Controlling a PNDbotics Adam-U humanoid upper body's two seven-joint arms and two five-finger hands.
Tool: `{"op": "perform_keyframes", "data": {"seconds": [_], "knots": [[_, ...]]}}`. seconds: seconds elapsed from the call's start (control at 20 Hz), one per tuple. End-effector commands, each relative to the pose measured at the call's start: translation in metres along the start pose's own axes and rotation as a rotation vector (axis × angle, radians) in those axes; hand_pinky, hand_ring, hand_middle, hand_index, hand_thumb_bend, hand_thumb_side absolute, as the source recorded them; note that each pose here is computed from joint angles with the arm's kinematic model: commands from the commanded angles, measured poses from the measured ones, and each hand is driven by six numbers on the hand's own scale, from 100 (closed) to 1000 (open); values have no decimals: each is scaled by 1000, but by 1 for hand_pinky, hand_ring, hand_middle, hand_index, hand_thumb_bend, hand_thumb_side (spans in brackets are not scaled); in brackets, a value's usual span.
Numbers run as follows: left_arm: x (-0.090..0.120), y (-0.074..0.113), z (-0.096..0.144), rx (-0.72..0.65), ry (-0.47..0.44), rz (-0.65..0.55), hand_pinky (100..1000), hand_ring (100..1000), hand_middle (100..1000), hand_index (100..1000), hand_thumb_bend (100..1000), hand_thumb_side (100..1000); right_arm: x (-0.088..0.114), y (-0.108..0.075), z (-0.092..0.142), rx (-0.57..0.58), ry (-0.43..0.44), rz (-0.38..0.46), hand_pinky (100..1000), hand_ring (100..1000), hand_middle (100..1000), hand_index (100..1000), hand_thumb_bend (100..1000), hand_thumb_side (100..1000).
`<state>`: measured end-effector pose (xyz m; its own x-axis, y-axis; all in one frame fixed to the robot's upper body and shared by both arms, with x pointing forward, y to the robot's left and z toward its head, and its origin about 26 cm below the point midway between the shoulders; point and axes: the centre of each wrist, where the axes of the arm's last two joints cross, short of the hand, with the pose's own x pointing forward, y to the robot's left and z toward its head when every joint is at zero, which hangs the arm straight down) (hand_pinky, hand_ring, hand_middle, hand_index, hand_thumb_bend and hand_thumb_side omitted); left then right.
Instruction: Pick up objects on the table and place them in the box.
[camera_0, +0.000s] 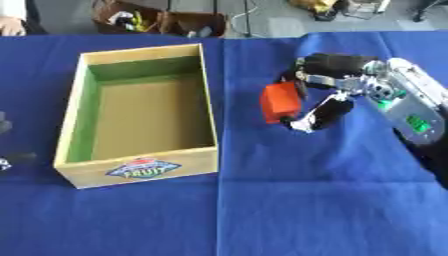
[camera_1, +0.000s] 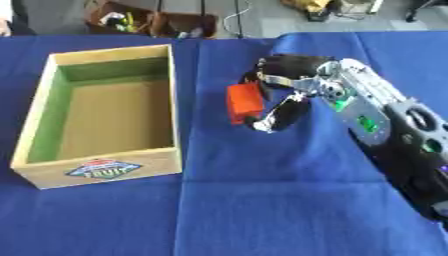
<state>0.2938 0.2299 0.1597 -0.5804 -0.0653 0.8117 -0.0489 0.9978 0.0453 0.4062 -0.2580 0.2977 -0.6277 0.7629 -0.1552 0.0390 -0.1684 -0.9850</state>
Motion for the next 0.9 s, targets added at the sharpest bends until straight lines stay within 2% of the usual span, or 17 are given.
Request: {"op": "perform_keyframes", "data": {"seconds": [0.05, 0.15, 0.2, 0.55, 0.9], "knots": [[6, 1, -1, -9, -21, -4, 622, 900, 820, 725, 100, 1000, 5, -28, 5, -94, -6, 7, 627, 510, 327, 336, 100, 399], [6, 2, -1, -9, -20, -5, 622, 900, 819, 725, 100, 1000, 11, -39, 4, -135, -21, 7, 630, 509, 326, 327, 100, 383], [6, 2, -1, -9, -20, -6, 622, 900, 820, 725, 100, 1000, 16, -47, 3, -155, -36, 35, 630, 508, 325, 325, 100, 379], [5, 3, 0, -11, -15, -12, 623, 900, 820, 726, 100, 1000, 36, -85, -22, -252, -81, 7, 632, 504, 322, 321, 100, 343], [5, 2, 0, -21, -19, -11, 624, 901, 821, 726, 100, 1000, 59, -103, -53, -275, -134, -4, 633, 502, 320, 320, 100, 343]]}}
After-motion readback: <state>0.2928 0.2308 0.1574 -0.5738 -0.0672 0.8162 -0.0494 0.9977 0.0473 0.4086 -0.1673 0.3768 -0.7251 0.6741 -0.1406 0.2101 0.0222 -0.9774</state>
